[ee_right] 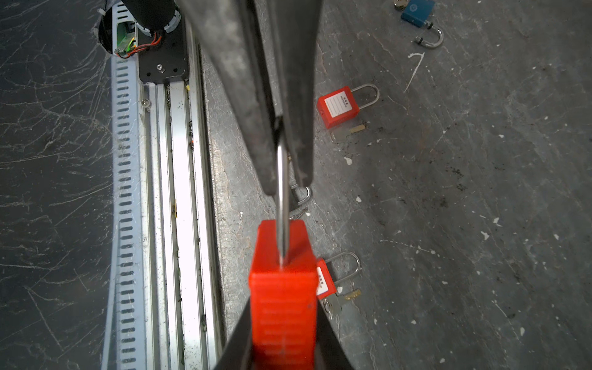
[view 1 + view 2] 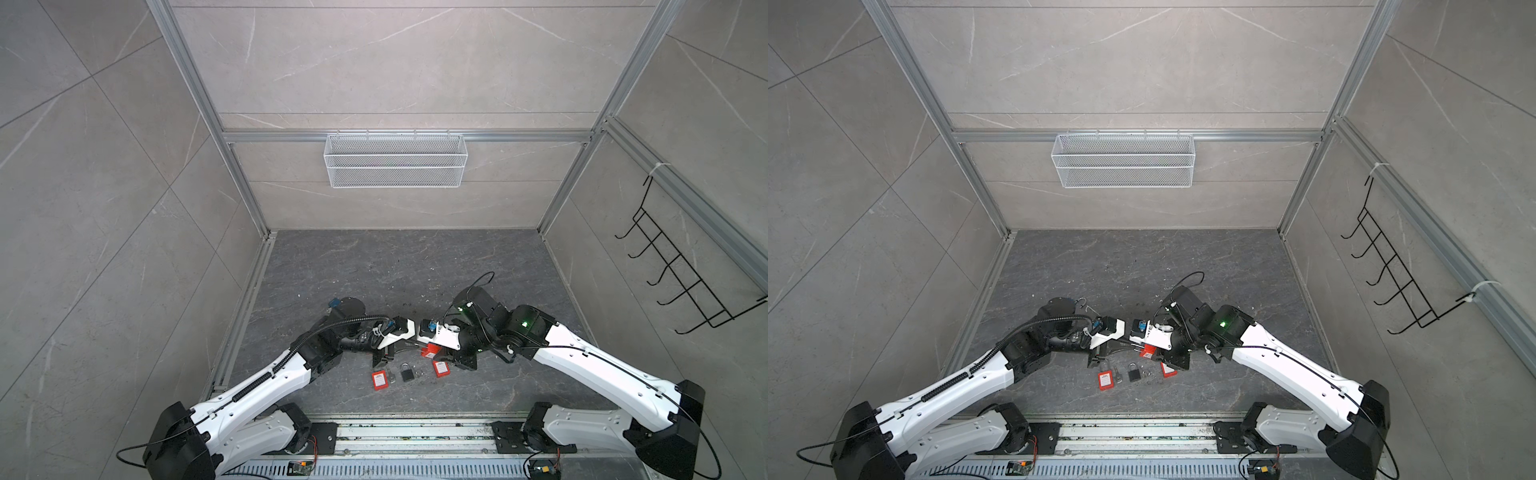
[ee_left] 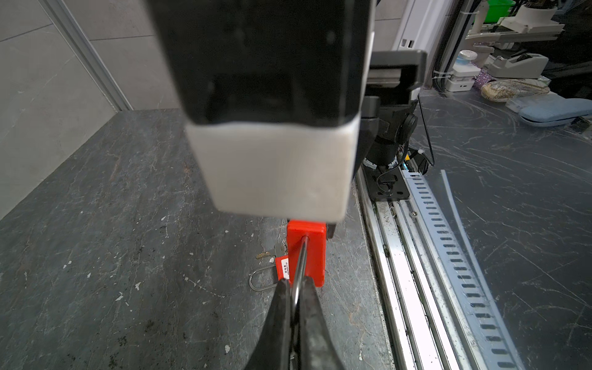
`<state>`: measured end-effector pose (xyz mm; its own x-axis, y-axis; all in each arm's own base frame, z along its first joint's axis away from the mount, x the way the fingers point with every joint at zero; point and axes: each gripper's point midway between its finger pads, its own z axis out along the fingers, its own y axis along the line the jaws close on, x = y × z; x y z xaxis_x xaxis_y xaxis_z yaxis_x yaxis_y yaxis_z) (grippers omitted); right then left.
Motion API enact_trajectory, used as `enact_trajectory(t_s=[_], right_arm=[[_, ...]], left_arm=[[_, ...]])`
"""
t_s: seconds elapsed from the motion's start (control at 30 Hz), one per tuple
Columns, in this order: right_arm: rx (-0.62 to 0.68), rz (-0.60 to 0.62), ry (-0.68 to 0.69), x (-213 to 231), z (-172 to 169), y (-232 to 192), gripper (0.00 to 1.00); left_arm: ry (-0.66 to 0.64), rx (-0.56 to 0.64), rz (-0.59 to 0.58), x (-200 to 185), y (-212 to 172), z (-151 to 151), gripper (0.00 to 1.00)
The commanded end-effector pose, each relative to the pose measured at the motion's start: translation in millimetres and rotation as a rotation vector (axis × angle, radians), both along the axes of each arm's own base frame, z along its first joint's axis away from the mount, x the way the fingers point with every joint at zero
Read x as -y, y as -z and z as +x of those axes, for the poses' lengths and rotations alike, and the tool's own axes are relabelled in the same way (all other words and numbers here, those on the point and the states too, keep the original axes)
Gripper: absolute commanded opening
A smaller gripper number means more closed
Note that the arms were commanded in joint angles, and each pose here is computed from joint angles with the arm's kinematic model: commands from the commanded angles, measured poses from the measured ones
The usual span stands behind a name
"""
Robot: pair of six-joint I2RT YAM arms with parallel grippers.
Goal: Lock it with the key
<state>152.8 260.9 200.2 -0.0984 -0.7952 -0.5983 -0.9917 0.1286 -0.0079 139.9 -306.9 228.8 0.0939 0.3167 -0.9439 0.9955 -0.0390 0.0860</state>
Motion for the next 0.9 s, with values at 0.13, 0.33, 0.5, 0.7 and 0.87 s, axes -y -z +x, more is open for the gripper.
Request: enact_trajectory(t_s=[0.13,0.33,0.5,0.7,0.87], right_arm=[[0.166,0.265,-0.045,-42,16,-67,0.23],[0.176,0.133,0.013,-7,10,-47,0.46],[0.131,0.078,0.011,14,-7,-47,0.53],[0.017,-0.032,0.014,28,-15,-28,0.51],[-0.022,-0.061,0.022,21,-5,-19,0.47]], left_arm=[[0.049,-0.012,-0.046,-5,-22,-11,0.0],[0.026,-0.001,-0.062,-23,-38,-5,0.0],[0.026,0.014,-0.069,-30,-46,-5,0.0],[0.061,0.011,-0.079,-29,-52,-9,0.0],[0.095,-0.015,-0.081,-28,-52,-14,0.0]])
